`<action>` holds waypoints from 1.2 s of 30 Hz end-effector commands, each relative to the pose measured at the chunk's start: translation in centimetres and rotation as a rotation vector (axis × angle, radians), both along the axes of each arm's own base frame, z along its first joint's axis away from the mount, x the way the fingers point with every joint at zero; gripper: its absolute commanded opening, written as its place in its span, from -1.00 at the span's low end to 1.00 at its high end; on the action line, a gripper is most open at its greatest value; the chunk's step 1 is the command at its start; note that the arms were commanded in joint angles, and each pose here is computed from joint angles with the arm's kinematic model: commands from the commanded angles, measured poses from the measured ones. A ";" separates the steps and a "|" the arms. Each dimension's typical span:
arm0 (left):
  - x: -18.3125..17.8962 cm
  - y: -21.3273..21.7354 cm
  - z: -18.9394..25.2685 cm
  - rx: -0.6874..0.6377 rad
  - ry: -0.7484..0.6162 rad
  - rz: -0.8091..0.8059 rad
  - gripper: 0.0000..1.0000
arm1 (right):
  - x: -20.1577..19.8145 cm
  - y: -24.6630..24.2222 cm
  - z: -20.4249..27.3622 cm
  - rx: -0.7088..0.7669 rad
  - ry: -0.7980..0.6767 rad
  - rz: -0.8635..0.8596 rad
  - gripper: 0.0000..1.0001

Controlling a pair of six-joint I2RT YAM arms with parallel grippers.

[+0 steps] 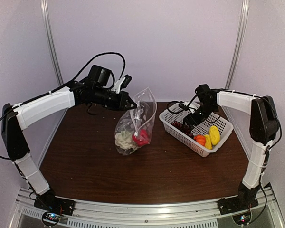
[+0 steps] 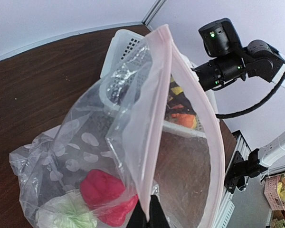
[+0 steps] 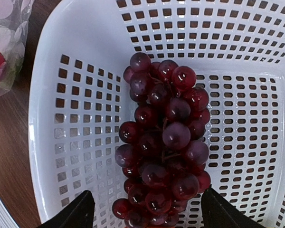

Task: Place the food in the zip-top bag and seal the zipper
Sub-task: Adjust the fake fruit in the bin.

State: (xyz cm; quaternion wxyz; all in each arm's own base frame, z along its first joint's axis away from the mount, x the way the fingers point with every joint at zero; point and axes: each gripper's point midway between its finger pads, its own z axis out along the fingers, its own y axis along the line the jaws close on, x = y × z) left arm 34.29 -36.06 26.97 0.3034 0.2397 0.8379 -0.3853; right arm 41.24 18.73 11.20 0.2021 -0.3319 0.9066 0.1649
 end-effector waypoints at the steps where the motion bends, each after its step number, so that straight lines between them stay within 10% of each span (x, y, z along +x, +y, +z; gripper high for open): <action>1: -0.4 -0.3 0.5 -0.026 -0.012 -0.028 -1.00 | 0.6 0.0 -0.4 -0.020 0.021 -0.003 0.57; 13: -0.6 -0.4 -0.1 -0.036 0.015 -0.029 -1.00 | 2.6 0.2 -4.5 -0.058 0.082 -0.021 0.49; 36: -0.4 -0.8 -0.7 -0.044 0.029 -0.036 -1.00 | 2.6 -1.2 2.1 -0.022 -0.050 -0.071 -0.85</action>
